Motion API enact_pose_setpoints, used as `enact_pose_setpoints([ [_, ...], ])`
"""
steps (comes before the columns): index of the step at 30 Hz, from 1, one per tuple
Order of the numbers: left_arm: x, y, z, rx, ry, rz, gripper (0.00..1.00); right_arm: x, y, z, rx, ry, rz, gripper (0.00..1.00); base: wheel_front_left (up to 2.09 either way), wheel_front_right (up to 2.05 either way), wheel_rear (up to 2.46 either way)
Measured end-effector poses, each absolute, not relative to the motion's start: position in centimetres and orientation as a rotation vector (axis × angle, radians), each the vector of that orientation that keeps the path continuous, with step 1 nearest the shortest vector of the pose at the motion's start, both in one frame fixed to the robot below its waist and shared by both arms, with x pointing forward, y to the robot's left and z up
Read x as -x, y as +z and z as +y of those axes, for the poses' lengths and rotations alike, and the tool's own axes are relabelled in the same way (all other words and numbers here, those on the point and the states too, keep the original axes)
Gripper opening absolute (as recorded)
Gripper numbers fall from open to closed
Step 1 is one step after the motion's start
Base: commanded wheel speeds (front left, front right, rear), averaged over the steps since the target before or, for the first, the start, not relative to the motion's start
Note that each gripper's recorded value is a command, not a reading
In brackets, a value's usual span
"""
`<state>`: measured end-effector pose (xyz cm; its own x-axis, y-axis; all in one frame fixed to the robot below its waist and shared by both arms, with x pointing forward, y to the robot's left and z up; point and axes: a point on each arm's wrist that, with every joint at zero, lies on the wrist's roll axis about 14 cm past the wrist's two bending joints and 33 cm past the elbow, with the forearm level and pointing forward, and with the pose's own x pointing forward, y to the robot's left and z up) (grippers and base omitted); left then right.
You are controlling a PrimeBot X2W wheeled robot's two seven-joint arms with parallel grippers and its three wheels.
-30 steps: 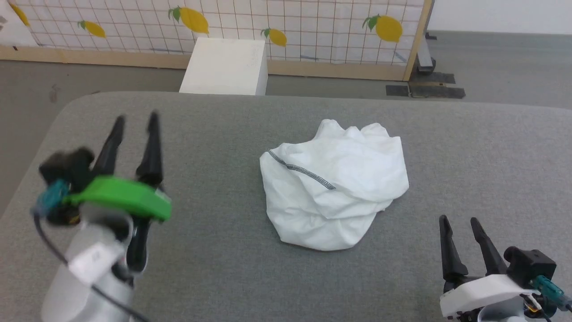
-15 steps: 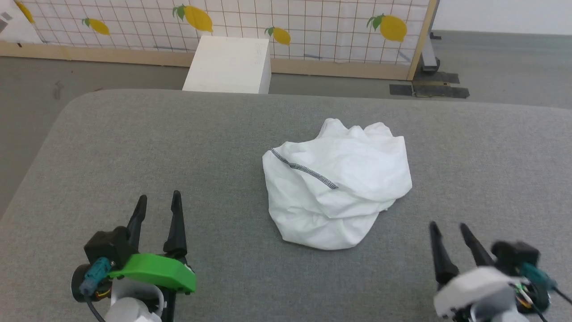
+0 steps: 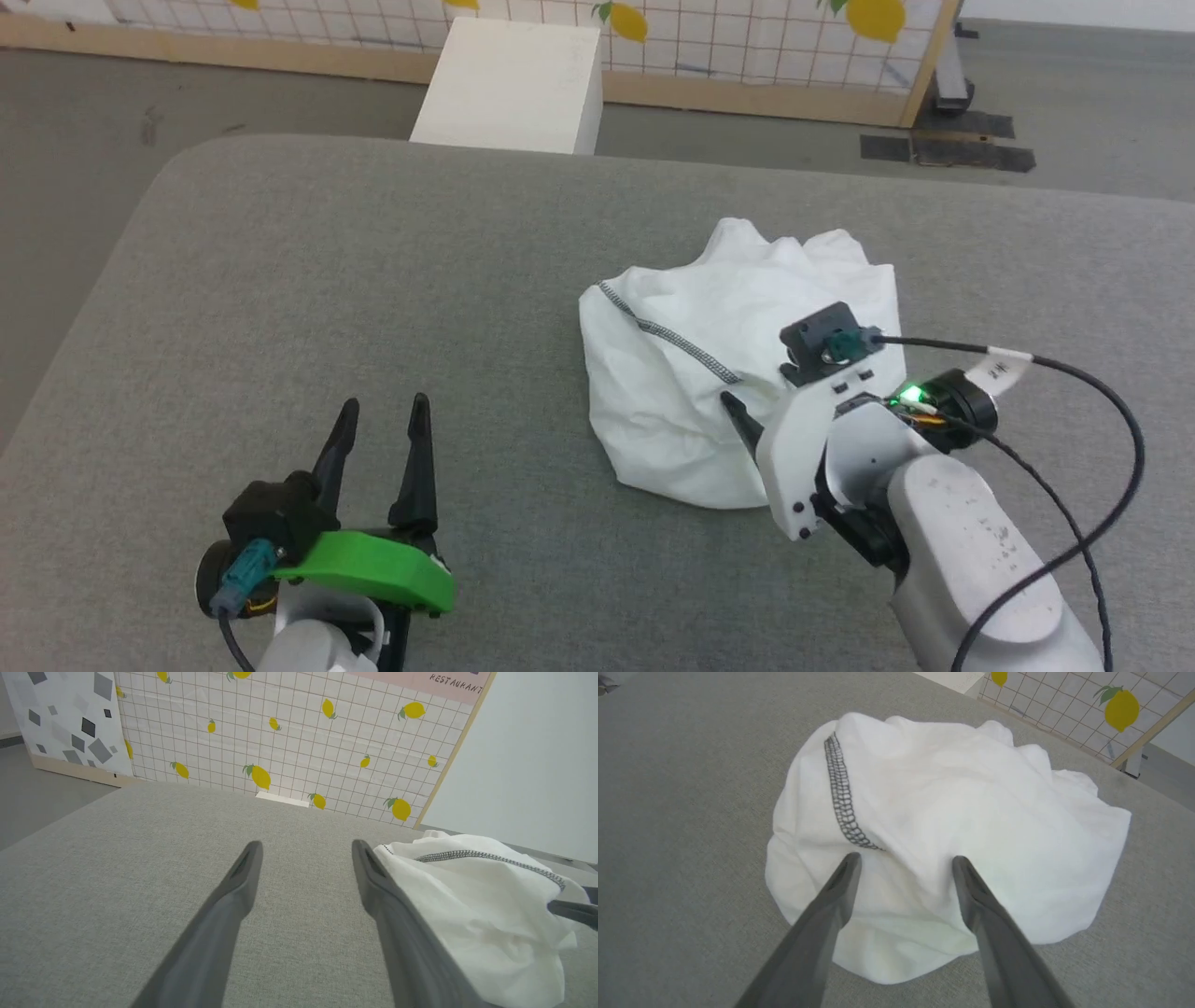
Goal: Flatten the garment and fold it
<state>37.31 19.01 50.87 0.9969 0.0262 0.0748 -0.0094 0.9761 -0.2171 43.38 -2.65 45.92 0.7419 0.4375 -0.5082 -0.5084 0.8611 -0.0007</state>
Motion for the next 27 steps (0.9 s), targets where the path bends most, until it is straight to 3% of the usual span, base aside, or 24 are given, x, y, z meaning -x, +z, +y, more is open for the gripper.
enact_pose_setpoints([
  [4, -37.2, 50.3, 20.2, 0.218, 0.054, -0.063, 1.00, -44.2, 44.8, -2.1, 0.198, 0.533, 0.549, 1.00, 0.00, 0.00, 0.00],
  [5, -37.2, 50.1, 20.3, 0.219, 0.059, -0.059, 1.00, -44.4, 44.4, -2.1, 0.198, 0.532, 0.561, 0.48, 0.00, 0.00, 0.00],
  [7, -37.2, 49.8, 20.5, 0.220, 0.067, -0.051, 1.00, -44.6, 43.9, -1.9, 0.193, 0.538, 0.565, 0.00, 0.00, 0.00, 0.00],
  [12, -37.3, 49.4, 20.9, 0.223, 0.081, -0.043, 1.00, -45.2, 44.5, -1.7, 0.117, 0.539, 0.531, 0.00, 0.00, 0.00, 0.00],
  [16, -37.6, 49.6, 20.5, 0.230, 0.071, -0.052, 1.00, -46.8, 48.4, -3.7, -0.002, 0.468, 0.399, 0.00, 0.00, 0.00, 0.00],
  [21, -38.2, 50.2, 19.5, 0.242, 0.036, -0.069, 1.00, -46.6, 51.1, -13.5, -0.131, 0.194, 0.282, 0.00, 0.00, 0.00, 0.00],
  [27, -38.8, 50.6, 17.4, 0.264, -0.024, -0.077, 1.00, -40.3, 46.5, -24.1, -0.174, -0.108, 0.419, 0.00, 0.00, 0.00, 0.00],
])
